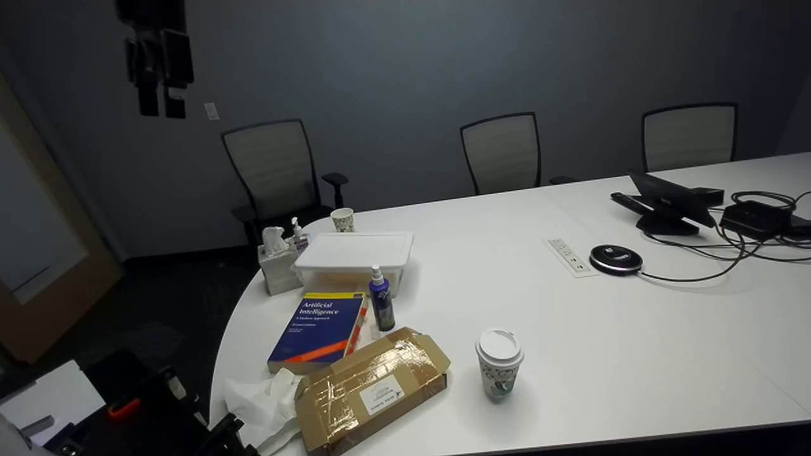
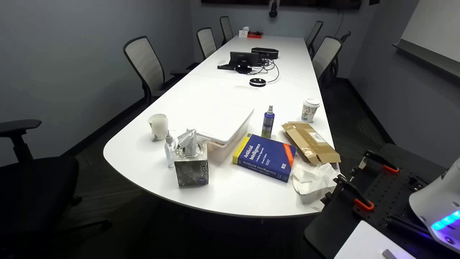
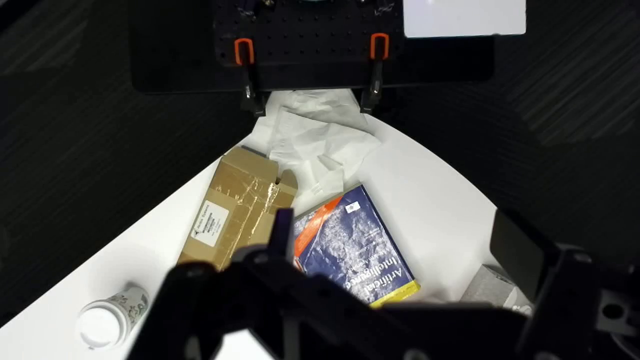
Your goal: Press on the bottle
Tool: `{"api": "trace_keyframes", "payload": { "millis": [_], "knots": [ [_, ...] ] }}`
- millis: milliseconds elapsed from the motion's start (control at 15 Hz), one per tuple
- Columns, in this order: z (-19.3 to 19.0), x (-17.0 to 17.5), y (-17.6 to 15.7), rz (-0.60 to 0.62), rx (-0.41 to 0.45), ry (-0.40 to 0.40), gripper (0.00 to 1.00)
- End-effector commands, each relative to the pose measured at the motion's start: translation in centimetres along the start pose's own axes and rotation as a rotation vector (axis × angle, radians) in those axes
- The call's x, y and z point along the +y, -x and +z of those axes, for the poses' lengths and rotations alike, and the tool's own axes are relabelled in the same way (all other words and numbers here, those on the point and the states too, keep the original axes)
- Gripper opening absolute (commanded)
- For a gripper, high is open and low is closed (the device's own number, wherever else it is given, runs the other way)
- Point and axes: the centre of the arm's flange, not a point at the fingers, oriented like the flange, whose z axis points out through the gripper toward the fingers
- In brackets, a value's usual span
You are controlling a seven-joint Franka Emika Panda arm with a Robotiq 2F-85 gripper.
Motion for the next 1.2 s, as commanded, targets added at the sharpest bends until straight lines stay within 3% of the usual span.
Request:
{"api": "trace_keyframes", "payload": {
  "millis": [0,200,600,933,1133],
  "knots": [
    [0.1,-0.1,-1.8,0.028,0.024,-0.025,1.0],
    [0.1,-0.3,-5.1,0.058,0.062,-0.096,1.0],
    [1.1,-0.5,-15.0,0.245,0.147,-0.296,1.0],
    [4.3,0.4,-22.5,0.42,0.219,-0.331,1.0],
    [6.6,1.2,-25.0,0.508,0.227,-0.319,1.0]
  ]
}}
